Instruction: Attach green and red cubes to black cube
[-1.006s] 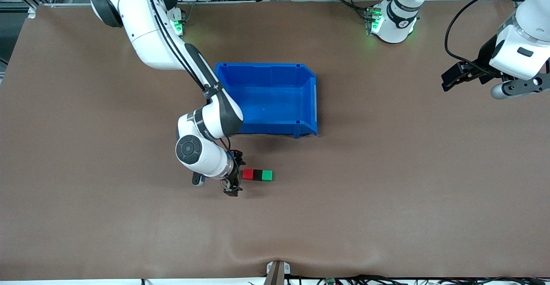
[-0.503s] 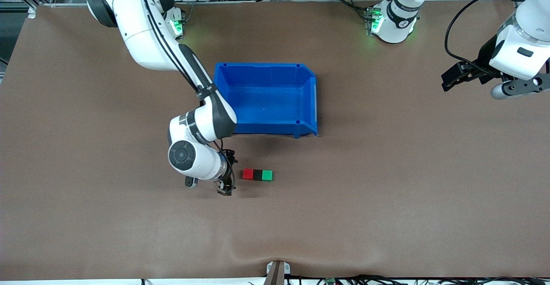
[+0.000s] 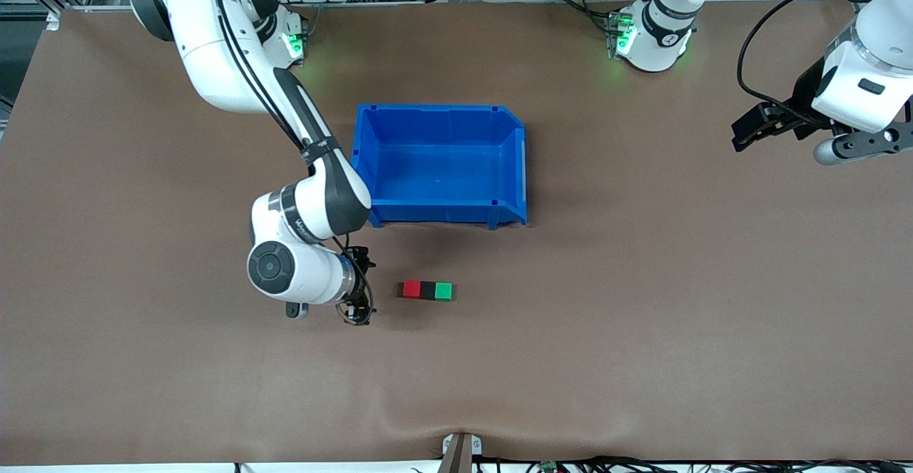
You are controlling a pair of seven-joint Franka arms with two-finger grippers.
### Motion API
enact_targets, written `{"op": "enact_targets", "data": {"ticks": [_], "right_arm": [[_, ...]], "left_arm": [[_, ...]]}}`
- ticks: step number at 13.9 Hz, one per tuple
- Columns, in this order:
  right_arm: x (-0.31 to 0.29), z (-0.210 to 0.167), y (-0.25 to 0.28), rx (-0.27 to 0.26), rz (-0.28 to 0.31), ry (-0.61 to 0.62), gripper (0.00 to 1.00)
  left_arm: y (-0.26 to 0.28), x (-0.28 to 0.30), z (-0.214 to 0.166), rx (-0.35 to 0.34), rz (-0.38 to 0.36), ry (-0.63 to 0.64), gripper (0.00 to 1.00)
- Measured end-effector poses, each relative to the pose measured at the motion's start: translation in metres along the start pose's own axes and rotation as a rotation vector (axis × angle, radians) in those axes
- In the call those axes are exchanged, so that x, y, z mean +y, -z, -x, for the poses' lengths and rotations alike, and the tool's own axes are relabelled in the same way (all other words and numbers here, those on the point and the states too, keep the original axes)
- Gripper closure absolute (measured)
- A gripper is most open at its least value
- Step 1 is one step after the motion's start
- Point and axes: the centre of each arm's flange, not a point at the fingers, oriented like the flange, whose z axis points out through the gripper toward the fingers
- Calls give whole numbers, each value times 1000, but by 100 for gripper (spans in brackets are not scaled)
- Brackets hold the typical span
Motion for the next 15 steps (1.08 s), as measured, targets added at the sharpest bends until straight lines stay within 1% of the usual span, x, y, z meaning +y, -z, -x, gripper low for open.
{"op": "enact_targets", "data": {"ticks": [6,15], "right_arm": [[1,-31,29,10,48,88,0],[2,-55,62,-3,64,244,0]], "left_arm": [[0,0,0,0,2,0,0],[0,0,0,1,2,0,0]]}}
